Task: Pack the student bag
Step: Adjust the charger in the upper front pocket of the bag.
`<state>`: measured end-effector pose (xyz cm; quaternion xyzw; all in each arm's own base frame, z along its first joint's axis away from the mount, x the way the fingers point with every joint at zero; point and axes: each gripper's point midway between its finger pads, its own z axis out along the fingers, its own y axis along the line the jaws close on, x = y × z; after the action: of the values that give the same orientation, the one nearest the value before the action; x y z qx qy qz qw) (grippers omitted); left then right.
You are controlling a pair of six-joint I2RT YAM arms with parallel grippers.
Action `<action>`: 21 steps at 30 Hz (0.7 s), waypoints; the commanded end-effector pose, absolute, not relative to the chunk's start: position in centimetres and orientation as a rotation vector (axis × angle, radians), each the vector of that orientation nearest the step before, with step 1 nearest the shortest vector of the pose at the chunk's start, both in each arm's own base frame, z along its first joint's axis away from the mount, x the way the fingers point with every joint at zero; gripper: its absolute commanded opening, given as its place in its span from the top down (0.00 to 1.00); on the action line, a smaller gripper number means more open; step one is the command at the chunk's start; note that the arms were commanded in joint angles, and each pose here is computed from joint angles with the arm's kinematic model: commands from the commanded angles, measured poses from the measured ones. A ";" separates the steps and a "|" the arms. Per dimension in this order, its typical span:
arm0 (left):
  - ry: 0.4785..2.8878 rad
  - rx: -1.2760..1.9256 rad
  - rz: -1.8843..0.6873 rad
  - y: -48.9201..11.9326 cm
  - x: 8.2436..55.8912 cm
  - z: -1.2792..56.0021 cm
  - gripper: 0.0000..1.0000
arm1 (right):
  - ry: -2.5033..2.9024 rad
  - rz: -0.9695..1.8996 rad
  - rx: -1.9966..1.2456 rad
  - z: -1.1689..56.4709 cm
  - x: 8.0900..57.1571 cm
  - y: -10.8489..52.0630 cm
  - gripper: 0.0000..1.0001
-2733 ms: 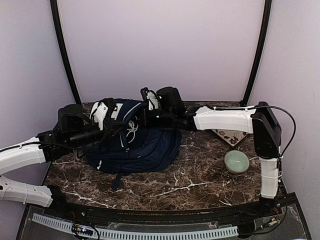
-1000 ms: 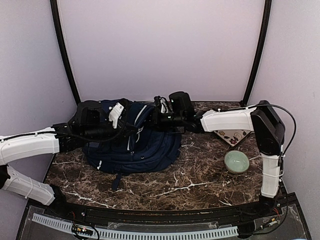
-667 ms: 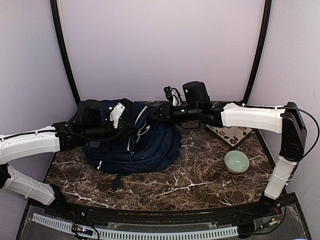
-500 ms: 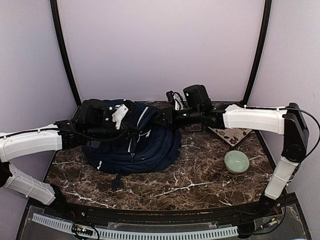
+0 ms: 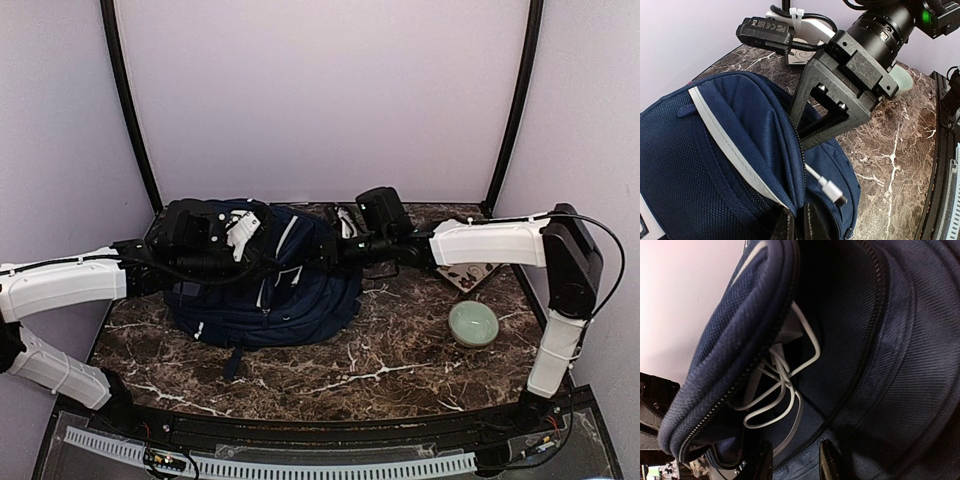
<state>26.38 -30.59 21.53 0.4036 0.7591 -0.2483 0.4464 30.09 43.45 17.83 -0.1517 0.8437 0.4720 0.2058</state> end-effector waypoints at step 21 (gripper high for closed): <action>1.741 1.055 -0.779 -32.2 24.2 24.9 1.00 | 2.242 1.660 -0.385 17.6 29.0 50.9 0.95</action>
<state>26.22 -30.63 21.47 0.4051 0.7589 -0.2534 0.4424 29.07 48.26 16.62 -0.1296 0.8088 0.5500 0.1633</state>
